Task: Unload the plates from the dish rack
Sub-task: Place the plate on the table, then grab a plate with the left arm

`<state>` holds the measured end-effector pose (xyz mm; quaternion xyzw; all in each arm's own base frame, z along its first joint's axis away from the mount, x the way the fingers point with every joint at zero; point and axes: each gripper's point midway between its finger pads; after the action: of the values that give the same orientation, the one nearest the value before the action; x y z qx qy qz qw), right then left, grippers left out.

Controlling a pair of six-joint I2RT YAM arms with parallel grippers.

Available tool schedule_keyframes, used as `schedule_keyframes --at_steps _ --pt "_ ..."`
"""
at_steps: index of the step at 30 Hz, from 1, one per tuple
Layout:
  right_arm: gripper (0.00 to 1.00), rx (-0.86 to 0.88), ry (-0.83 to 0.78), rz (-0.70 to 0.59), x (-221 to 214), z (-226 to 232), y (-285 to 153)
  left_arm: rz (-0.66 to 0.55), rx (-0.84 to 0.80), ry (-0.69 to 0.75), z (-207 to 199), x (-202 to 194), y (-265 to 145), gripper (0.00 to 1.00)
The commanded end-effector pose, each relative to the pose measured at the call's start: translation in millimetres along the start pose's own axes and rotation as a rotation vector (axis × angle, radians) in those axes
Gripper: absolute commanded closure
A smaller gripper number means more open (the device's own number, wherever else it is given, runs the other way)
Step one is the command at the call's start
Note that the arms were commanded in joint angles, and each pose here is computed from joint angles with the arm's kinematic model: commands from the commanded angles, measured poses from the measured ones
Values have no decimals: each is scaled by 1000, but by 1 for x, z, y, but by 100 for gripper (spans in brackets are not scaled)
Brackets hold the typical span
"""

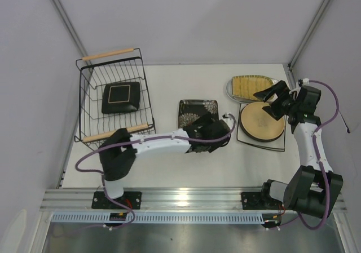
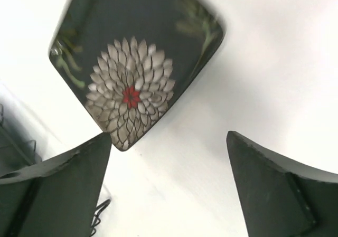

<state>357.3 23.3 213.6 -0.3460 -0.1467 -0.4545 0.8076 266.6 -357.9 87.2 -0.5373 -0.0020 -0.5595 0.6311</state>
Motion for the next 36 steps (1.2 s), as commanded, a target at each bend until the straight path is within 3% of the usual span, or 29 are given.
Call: schedule_keyframes --at_steps 1,3,4,6,7,10,13,20,26,28,36 --pt "0 23 -36 -27 5 6 -5 -251 -182 -329 35 95 -103 0" --pt "0 27 -35 -27 4 6 -5 -351 -216 -514 79 127 -128 0" --pt "0 29 -28 -22 2 5 -4 -407 -213 -634 127 134 -139 0" --pt "0 40 -26 -19 1 6 -4 -496 -189 -874 186 140 -147 0" --pt "0 47 -29 -15 0 8 -4 -525 -84 -1003 245 123 -139 0" --pt "0 67 -44 -9 -4 12 -5 -733 138 -1343 349 73 -160 0" --pt "0 77 -56 2 -11 17 -6 -896 268 -1647 401 6 -165 0" --pt "0 92 -66 85 -35 23 6 -784 289 -2157 417 -108 -93 0" --pt "0 87 -79 99 -40 29 9 -527 298 -2437 408 -166 -18 0" --pt "0 82 -84 103 -42 29 10 -426 329 -2466 403 -181 5 0" --pt "0 59 -79 115 -46 26 15 -229 370 -2501 398 -195 40 0"
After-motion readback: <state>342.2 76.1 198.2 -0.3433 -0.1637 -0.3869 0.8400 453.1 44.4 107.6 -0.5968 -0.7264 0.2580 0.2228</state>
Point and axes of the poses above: each gripper's point midway between its finger pads, its own y axis out along the fingers, its own z axis along the line the jaws close on, x = y × z, and after that the axes turned 8 degrees about -y, right-handed
